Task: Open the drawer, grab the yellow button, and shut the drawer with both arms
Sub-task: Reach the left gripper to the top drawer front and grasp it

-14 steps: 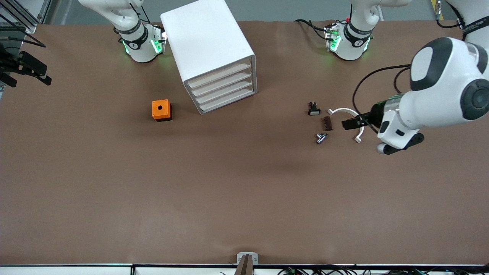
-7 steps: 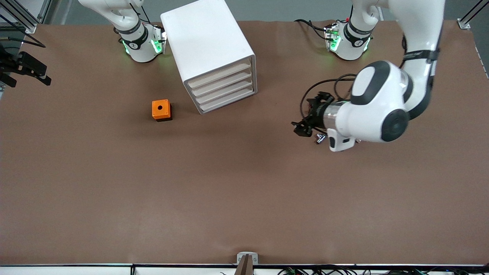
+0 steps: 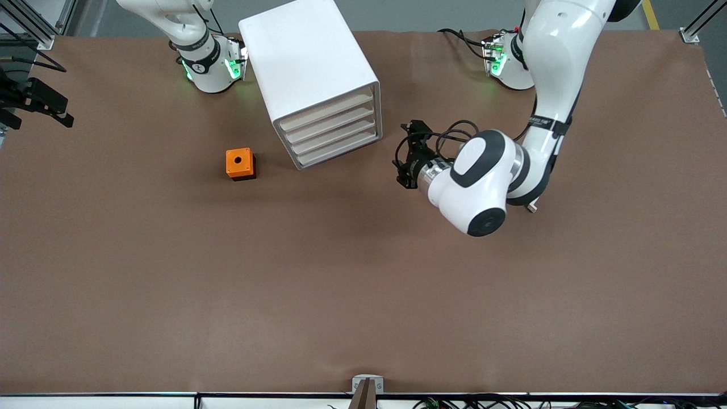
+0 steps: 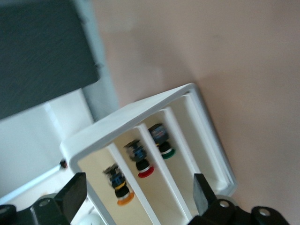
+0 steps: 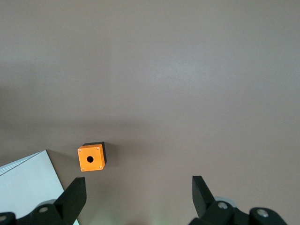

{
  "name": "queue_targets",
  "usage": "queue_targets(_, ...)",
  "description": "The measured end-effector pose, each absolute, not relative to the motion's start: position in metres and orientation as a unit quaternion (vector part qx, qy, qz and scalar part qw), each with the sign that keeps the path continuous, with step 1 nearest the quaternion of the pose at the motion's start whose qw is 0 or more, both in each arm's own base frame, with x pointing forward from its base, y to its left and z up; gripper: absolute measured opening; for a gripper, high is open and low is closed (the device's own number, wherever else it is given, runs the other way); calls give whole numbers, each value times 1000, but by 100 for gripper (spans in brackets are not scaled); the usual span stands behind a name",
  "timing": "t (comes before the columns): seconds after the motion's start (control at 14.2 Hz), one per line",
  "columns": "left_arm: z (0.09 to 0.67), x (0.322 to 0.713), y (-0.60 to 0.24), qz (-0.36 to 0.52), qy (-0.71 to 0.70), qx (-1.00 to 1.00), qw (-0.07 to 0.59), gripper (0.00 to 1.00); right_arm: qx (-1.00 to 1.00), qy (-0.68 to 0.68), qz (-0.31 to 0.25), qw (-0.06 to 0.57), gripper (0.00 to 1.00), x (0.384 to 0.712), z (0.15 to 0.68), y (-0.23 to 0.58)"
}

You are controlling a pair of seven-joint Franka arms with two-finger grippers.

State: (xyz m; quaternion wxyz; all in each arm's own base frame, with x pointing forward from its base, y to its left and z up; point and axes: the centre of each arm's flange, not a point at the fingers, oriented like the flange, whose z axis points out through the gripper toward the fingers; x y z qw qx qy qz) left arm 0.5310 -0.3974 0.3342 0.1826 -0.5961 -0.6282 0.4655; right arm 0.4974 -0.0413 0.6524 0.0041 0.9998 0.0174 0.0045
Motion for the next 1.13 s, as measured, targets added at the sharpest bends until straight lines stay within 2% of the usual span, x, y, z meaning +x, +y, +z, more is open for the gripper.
queue_targets(0.35, 290, 510, -422, 509, -640, -508, 270, 99, 1000, 17, 4, 5, 100, 497, 652, -42)
queue_targets(0.42, 284, 507, -425, 516, -639, -497, 281, 94, 1000, 17, 4, 5, 100, 497, 652, -42)
queue_targets(0.64, 274, 501, -434, 539, -629, -478, 292, 60, 1000, 17, 3, 5, 100, 497, 652, -42)
queue_targets(0.92, 266, 481, -455, 538, -616, -485, 310, 53, 1000, 17, 3, 5, 100, 497, 652, -42)
queue_targets(1.13, 264, 464, -472, 533, -607, -494, 321, 53, 1000, 17, 3, 5, 100, 497, 652, -42)
